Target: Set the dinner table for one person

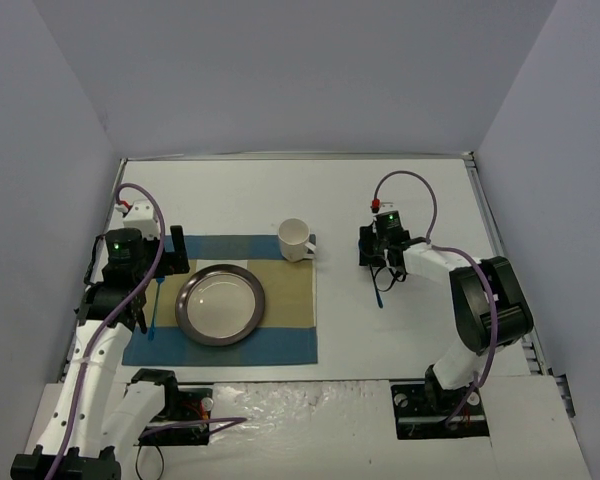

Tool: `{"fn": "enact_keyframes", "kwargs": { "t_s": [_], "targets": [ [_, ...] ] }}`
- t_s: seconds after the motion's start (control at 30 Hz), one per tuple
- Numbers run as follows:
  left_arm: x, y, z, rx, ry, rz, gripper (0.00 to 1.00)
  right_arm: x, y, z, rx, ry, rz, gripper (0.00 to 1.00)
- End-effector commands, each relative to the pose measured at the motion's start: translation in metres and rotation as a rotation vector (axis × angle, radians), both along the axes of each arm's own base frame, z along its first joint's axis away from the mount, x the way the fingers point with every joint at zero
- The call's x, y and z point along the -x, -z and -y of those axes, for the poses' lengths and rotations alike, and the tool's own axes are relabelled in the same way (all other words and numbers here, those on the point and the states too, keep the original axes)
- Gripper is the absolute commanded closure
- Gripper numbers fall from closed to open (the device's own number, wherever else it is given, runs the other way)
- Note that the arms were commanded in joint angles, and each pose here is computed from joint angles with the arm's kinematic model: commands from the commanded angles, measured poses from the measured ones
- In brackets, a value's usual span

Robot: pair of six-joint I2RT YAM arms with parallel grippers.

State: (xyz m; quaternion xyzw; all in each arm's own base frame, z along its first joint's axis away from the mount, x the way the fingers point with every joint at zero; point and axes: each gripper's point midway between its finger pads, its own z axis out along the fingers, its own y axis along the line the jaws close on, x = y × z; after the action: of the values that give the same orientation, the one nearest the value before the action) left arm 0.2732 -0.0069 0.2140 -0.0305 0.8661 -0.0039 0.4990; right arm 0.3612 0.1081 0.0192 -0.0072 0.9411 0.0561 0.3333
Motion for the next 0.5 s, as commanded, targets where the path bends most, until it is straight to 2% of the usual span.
{"fn": "enact_keyframes", "kwargs": {
  "t_s": [0.0,0.47],
  "targets": [
    [-0.003,-0.012,-0.015,-0.043,-0.071,0.027,0.03,-0.01,-0.018,0.009,0.077,0.035,0.024,0.51],
    [0.001,-0.019,-0.018,-0.05,-0.088,0.065,0.03,-0.007,0.003,-0.002,0.112,0.006,-0.077,0.64]
  ]
}}
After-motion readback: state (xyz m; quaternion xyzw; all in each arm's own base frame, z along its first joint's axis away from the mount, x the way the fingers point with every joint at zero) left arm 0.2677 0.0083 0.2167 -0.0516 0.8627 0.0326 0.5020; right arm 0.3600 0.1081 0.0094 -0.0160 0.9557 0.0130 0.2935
